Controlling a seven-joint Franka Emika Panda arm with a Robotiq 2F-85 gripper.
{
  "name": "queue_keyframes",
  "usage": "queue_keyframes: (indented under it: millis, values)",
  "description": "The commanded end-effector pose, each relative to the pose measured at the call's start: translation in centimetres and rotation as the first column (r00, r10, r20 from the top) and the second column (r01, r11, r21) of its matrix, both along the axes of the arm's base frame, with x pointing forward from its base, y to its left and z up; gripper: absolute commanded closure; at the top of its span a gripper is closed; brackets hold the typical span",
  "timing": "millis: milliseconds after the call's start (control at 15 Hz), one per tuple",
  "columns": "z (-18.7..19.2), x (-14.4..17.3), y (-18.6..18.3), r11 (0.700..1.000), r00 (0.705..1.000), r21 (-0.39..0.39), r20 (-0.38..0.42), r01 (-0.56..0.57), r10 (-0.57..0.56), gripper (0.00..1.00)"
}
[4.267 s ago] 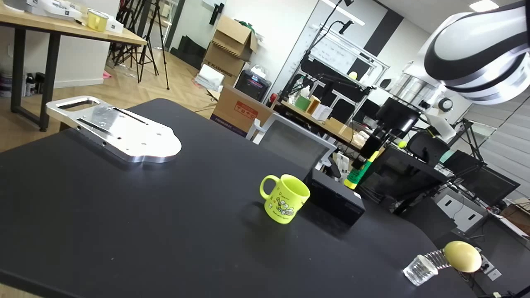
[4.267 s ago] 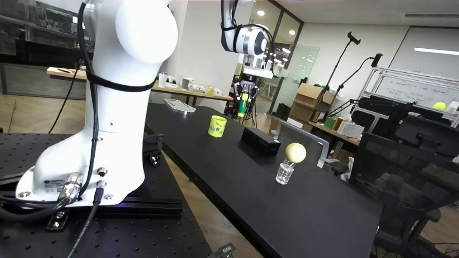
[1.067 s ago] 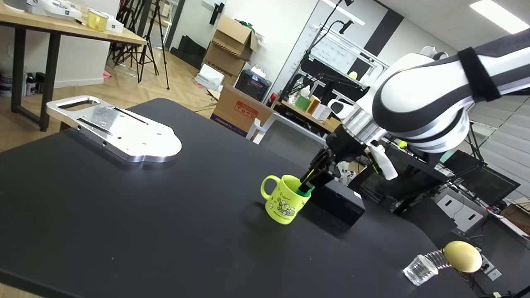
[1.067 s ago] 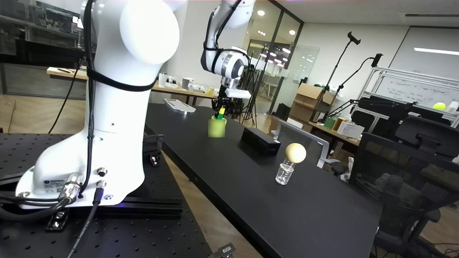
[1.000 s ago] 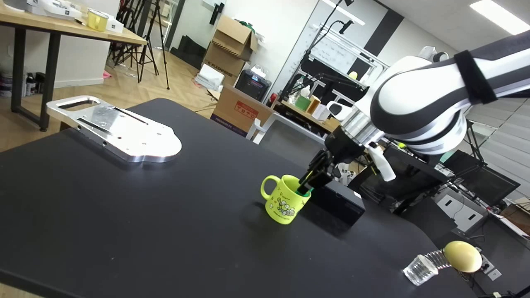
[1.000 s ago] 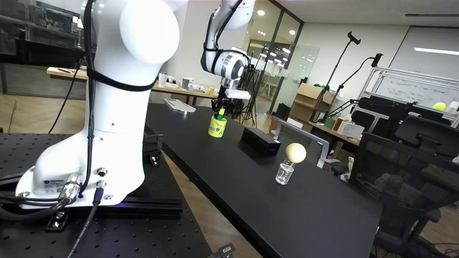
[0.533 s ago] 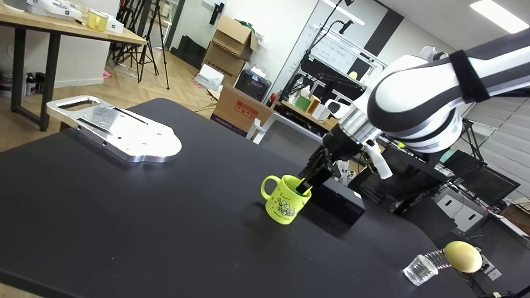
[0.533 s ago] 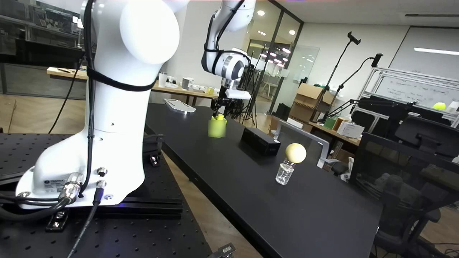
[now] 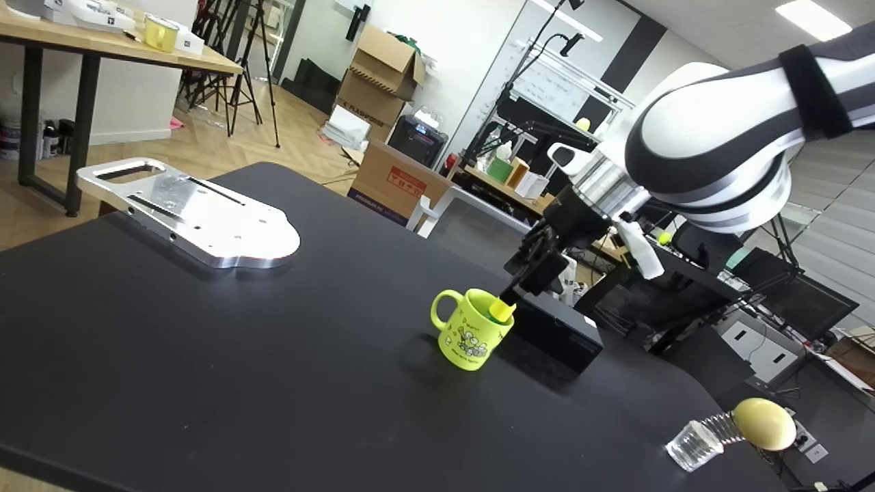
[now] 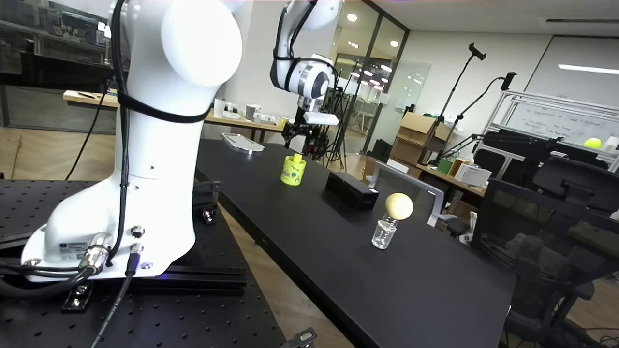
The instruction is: Put the glue stick in the green cup
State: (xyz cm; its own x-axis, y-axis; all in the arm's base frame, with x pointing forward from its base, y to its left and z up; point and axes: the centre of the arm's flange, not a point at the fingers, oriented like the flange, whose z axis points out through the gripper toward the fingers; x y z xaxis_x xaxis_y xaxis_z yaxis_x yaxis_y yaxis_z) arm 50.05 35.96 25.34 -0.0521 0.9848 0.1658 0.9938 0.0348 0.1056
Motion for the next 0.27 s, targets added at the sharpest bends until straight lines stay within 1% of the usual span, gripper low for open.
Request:
queue_keyframes:
  millis: [0, 67, 200]
  values:
    - [1.3, -2.7, -1.1, 0.999, 0.999, -0.016, -0.016, 0.028, -0.029, 0.00]
    - [0.3, -0.8, -0.2, 1.000, 1.000, -0.005, -0.004, 0.001, -0.001, 0.00]
    - [0.3, -1.5, -0.4, 1.000, 1.000, -0.009, -0.010, 0.002, -0.002, 0.00]
